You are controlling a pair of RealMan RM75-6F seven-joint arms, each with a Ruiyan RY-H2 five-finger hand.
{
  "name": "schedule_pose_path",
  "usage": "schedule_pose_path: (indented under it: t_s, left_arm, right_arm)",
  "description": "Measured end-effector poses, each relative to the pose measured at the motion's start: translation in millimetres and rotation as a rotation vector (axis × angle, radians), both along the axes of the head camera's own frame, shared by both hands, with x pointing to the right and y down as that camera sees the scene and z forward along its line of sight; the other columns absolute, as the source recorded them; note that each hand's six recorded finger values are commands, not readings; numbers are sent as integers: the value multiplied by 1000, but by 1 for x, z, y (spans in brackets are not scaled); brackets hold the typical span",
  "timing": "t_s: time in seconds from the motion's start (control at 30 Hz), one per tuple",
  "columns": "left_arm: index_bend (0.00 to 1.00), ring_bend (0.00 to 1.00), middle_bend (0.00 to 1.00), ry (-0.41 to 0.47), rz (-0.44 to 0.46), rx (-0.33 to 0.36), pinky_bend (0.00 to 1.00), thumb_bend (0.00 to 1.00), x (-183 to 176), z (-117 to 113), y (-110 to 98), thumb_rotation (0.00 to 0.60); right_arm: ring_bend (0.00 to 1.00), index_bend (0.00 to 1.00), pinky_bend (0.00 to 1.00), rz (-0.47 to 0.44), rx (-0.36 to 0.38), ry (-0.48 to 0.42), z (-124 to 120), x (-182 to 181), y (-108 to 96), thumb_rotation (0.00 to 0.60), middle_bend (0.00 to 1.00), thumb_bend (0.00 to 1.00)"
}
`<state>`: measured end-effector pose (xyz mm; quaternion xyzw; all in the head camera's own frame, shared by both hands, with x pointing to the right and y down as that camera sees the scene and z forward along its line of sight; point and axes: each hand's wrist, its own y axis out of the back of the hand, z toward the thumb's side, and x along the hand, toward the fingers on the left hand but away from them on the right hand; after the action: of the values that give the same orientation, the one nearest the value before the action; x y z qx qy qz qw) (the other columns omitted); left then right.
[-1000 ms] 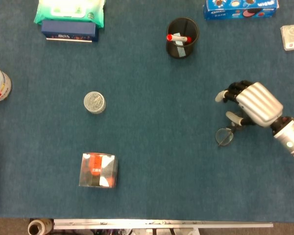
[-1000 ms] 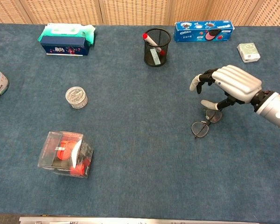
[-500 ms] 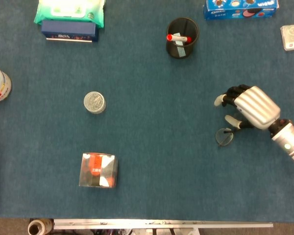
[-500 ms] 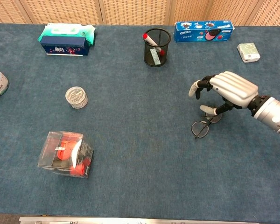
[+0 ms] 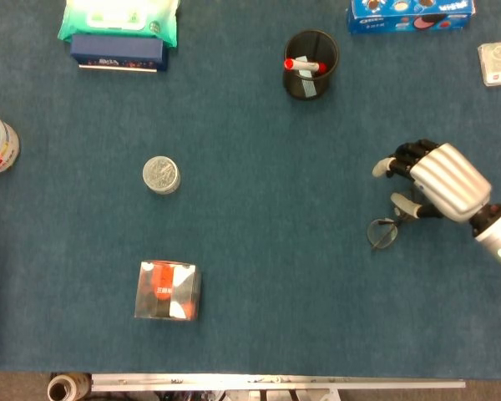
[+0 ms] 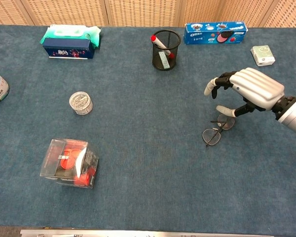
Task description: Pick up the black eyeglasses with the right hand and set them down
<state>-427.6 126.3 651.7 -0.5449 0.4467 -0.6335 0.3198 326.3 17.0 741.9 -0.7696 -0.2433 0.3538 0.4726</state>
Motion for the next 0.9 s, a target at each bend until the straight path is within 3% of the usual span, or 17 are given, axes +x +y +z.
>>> schedule_pose_path:
  t_s: [0.33,0.9]
  left_arm:
    - [330,304,334,3,4,-1,400,272,3,1,-1,600]
    - [331,304,334,5,-11,0,400,272,-2,0,2,600]
  right_arm:
    - [347,397,404,-24,-12,17,-9,1,16,600,490,290]
    - [347,397,404,-32,-80,57,15,2,28,600,490,289]
